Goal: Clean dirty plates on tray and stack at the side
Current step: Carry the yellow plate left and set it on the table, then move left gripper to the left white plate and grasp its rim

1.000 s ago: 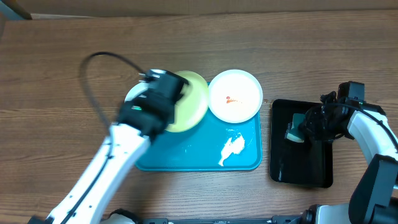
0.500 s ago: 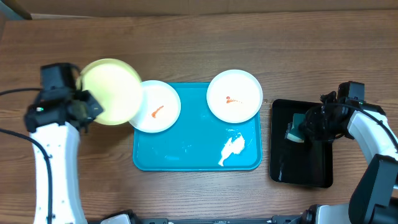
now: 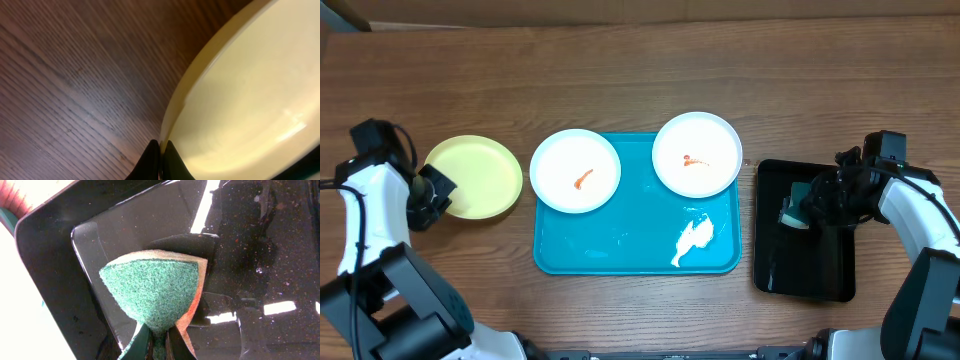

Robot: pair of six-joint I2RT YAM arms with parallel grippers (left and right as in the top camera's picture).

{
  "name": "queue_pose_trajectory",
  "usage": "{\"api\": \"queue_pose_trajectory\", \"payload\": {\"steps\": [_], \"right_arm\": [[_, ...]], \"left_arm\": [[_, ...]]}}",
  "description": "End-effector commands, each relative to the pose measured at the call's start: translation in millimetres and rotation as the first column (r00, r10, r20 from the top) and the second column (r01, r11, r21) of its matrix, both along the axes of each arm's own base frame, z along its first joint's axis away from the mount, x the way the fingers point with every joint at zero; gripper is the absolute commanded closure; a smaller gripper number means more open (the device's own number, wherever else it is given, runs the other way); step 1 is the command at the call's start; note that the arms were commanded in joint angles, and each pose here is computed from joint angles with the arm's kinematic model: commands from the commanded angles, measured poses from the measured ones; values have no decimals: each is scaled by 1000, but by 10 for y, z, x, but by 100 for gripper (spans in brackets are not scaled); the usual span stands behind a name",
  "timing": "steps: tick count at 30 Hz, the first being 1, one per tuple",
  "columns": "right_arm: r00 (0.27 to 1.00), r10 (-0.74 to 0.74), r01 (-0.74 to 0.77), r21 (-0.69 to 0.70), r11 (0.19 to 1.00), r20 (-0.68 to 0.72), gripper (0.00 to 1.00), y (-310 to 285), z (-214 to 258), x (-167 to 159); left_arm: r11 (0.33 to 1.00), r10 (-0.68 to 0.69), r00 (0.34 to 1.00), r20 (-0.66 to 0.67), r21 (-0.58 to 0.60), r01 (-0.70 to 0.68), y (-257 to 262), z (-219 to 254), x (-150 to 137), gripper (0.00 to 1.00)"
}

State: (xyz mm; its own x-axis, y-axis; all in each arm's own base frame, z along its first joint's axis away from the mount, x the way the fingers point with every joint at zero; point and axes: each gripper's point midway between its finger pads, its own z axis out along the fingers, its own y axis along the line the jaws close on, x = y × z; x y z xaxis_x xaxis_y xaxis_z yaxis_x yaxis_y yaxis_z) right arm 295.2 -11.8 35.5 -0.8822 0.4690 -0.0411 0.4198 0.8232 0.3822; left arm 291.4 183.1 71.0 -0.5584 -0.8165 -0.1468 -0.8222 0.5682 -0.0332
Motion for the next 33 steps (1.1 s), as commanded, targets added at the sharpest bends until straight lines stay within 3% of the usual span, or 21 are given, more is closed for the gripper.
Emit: {"api": "queue_pose_trajectory", "payload": {"steps": [1,10,11,15,16,21,25,29,33], "right_arm": [[1000,12,-11,-11,1000,24,96,-5,44,75],[1000,12,-11,-11,1000,25,96,-6,45,79],[1000,12,-11,-11,1000,25,96,-6,44,78],[1000,12,-11,-11,1000,25,96,-6,44,78],[1000,11,-11,-10,1000,24,96,-5,44,77],[1000,11,-11,-10,1000,24,96,-5,44,76],[1000,11,-11,-10,1000,24,95,-5,44,77],[1000,11,-11,-10,1000,24,95,-5,44,76],[1000,11,-11,-9,1000,21,95,-3,43,69]], "left_arm": [[999,36,999,-5,-22,-36,73,-61,5,96],[999,49,991,-121,-1,-50,122,-132,-244,95],[999,50,991,-128,3,-50,127,-132,-258,89],[999,52,990,-133,9,-51,139,-130,-269,43],[999,52,990,-132,9,-51,138,-129,-268,36],[997,28,998,-56,-66,-32,26,-57,-105,38],[966,-111,982,150,-217,142,-314,161,326,46],[871,-330,878,348,-246,425,-808,398,726,43],[779,-524,770,364,-162,606,-1220,391,903,37]]}}
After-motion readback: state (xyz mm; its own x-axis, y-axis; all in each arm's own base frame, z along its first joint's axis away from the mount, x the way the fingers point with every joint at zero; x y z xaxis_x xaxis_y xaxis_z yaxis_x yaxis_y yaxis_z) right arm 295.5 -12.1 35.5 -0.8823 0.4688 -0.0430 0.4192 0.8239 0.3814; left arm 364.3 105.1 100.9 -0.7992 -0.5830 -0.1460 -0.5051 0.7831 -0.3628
